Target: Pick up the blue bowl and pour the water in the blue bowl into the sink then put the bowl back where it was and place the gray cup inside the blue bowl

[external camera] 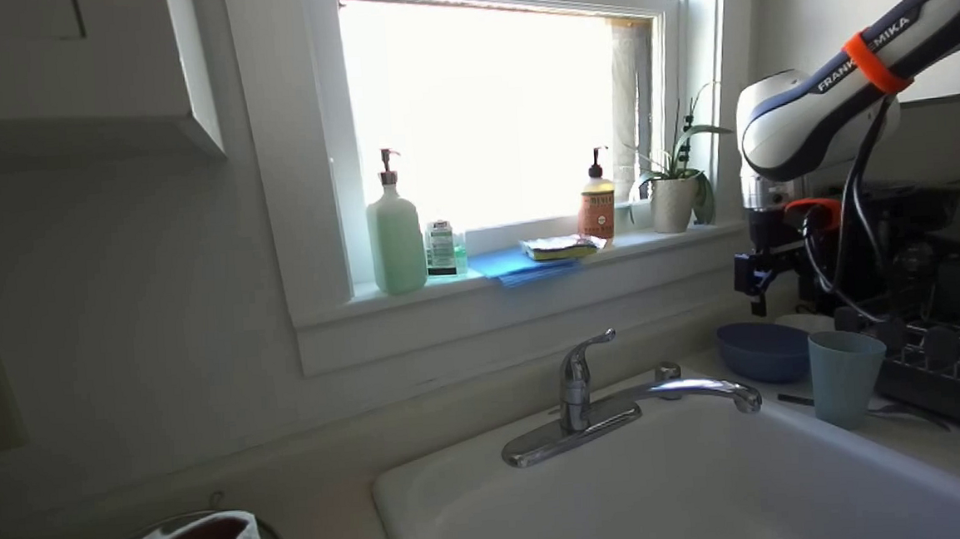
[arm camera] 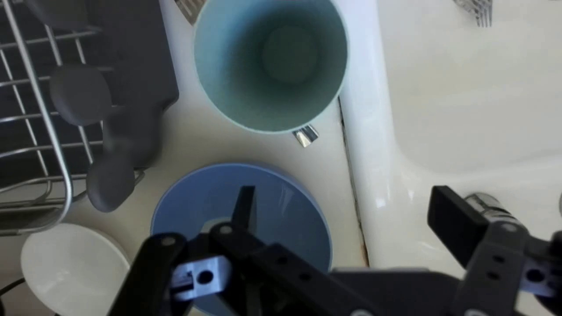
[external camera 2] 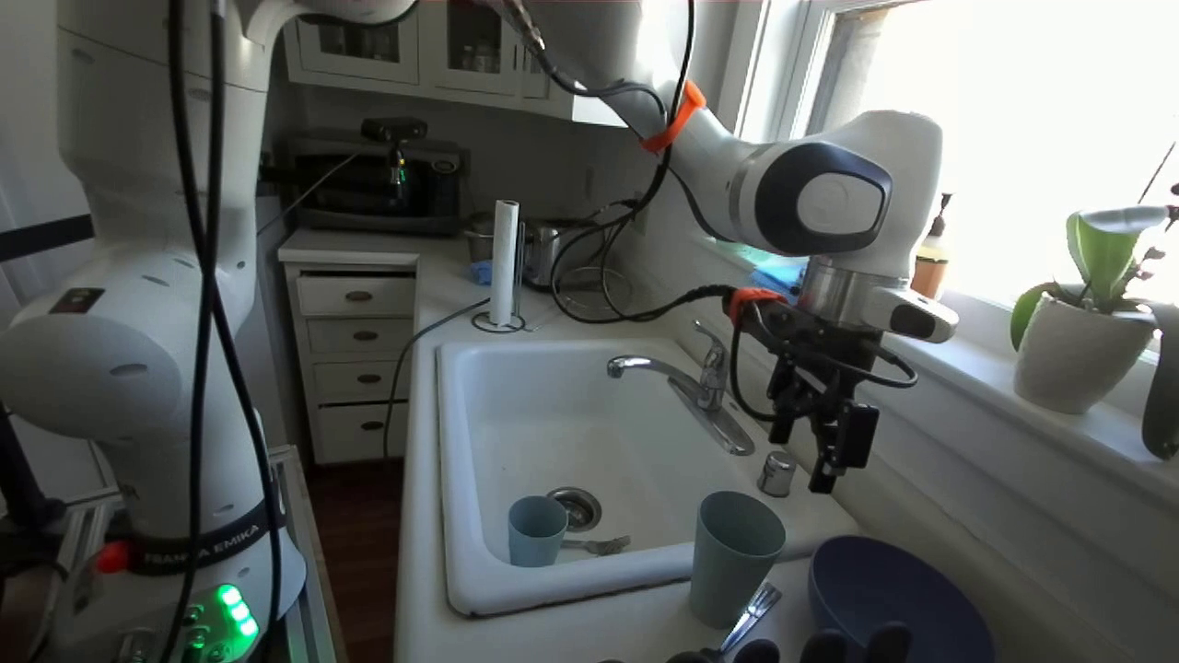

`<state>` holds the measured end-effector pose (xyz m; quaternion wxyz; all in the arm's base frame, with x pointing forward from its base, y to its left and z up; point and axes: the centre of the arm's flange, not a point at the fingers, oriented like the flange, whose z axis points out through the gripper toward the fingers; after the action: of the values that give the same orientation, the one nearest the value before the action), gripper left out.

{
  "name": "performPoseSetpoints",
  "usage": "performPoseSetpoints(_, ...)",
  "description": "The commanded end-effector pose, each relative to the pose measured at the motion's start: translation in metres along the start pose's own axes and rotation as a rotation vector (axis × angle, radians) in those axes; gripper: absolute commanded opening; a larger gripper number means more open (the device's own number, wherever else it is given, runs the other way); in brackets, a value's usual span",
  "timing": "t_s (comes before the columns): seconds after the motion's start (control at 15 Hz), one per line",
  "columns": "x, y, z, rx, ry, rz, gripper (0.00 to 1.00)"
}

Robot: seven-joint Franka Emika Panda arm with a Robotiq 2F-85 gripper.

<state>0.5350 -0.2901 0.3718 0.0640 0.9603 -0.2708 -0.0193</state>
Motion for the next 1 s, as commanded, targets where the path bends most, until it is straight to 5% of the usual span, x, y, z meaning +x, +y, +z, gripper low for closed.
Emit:
performPoseSetpoints(0.0, 0.042, -0.009, 0.024, 0.005, 0.053, -0.046, 1.00)
performPoseSetpoints(0.73, 0.096, -0.016, 0.094, -0.011, 0.103, -0.175, 0.99)
performPoseSetpoints(0.8, 0.101, -0.015, 0.095, -0.013, 0.097, -0.181, 0.74)
performPoseSetpoints(0.93, 0.105, -0.013, 0.099, -0.019, 0.090, -0.190, 0.71)
